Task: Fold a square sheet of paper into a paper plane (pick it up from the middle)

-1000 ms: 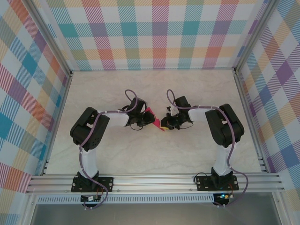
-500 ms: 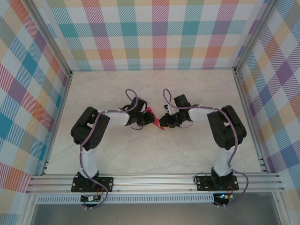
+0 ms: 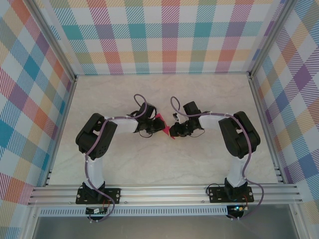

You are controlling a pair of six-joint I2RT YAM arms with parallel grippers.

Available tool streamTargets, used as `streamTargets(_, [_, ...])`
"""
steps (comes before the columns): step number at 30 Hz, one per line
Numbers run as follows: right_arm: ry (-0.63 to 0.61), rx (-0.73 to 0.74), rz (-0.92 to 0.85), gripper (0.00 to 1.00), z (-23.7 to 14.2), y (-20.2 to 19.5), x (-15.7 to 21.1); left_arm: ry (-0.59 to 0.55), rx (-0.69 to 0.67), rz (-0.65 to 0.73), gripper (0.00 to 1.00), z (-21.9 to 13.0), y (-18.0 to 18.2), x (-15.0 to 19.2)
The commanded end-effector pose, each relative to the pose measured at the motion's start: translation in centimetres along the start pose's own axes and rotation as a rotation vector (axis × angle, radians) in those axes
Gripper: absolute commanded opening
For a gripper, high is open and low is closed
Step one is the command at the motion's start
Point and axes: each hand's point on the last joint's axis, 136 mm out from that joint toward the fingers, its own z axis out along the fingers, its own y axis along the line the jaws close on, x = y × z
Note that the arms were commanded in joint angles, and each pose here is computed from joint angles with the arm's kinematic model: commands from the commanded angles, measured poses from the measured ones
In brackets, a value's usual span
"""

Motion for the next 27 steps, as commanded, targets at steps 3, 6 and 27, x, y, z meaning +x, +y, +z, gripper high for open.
streamTargets(3, [0.042,0.01,-0.01,0.18,0.8,-0.3,0.5,0.056,-0.091,-0.01,0.16,1.4,2.5,1.6])
streamTargets(6, [0.042,0.031,0.016,0.09,1.0,-0.8,0.5,0.051,-0.087,0.0,0.17,1.2,2.0,1.2])
streamTargets(27, [0.025,-0.157,0.284,0.0,0.7,-1.1,-0.5,-0.025,0.13,0.053,0.37,-2.0,-3.2,0.2])
